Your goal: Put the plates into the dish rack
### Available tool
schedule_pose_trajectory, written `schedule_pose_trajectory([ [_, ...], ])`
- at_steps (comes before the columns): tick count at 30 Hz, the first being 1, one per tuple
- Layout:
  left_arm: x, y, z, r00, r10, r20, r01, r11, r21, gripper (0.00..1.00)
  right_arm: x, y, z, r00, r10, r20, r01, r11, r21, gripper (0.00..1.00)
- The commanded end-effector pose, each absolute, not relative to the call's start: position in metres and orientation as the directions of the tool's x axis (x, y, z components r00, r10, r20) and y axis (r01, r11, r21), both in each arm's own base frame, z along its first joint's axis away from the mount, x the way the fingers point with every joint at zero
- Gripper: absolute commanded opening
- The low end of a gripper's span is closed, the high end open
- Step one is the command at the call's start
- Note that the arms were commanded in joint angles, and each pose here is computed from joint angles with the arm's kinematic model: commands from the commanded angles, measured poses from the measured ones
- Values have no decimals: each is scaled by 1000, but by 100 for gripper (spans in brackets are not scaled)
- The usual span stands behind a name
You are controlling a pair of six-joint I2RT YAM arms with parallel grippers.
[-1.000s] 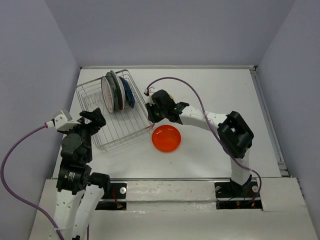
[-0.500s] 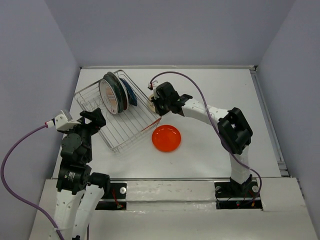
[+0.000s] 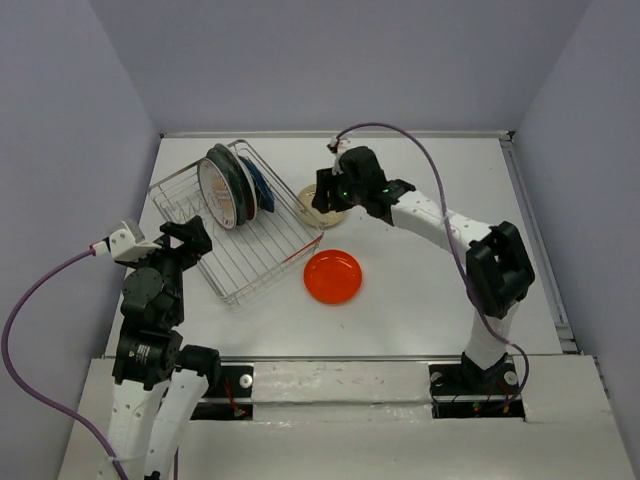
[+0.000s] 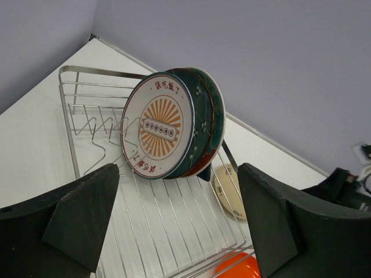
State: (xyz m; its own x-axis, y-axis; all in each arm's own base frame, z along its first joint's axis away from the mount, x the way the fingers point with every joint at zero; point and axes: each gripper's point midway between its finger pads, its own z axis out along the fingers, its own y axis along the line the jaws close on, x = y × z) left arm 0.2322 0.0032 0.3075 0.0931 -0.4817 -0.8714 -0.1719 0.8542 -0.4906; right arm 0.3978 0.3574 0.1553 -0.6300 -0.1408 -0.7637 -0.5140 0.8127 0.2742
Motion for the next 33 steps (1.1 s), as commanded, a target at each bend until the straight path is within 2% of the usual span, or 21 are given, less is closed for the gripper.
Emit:
schedule_pose_trajectory([
  [1, 231, 3, 319, 138, -478, -867, -140, 858, -495, 94, 443, 294, 201, -603, 229, -765, -295, 826, 480, 52],
  [2, 231, 3, 319, 138, -478, -867, -139, 858, -495, 94, 448, 287, 196, -608, 263, -749, -274, 816, 508, 47],
  [3, 231, 2, 319, 137, -478, -867, -137, 858, -495, 95, 451, 278, 178, -637, 302, -710, -210, 817, 536, 37],
  [5, 231, 1, 319, 133, -479, -868, -130, 859, -495, 94, 462, 261, 159, -655, 341, -674, -147, 818, 556, 26],
  [8, 231, -1, 319, 131, -479, -868, -123, 861, -494, 94, 472, 257, 126, -692, 351, -631, -91, 825, 558, 28],
  [11, 231, -1, 320, 130, -478, -868, -120, 862, -493, 94, 485, 251, 103, -711, 369, -599, -44, 826, 562, 47],
  [14, 230, -2, 320, 129, -478, -869, -115, 863, -492, 94, 487, 263, 79, -752, 372, -544, -33, 803, 595, 53],
  [22, 231, -5, 320, 123, -479, -869, -105, 865, -491, 94, 500, 286, 44, -792, 430, -433, 3, 712, 702, 52],
  [27, 230, -4, 320, 125, -478, -869, -106, 865, -491, 94, 508, 302, 36, -815, 448, -366, 18, 652, 758, 48],
  [30, 230, -4, 320, 127, -478, -869, -106, 865, -491, 94, 510, 305, 32, -820, 454, -348, 32, 644, 764, 36],
  [32, 230, -4, 320, 127, -480, -868, -106, 864, -493, 95, 509, 303, 30, -821, 457, -343, 43, 648, 761, 7],
  [33, 230, -4, 320, 127, -478, -869, -106, 865, -491, 95, 511, 296, 31, -813, 469, -345, 53, 649, 759, 7],
])
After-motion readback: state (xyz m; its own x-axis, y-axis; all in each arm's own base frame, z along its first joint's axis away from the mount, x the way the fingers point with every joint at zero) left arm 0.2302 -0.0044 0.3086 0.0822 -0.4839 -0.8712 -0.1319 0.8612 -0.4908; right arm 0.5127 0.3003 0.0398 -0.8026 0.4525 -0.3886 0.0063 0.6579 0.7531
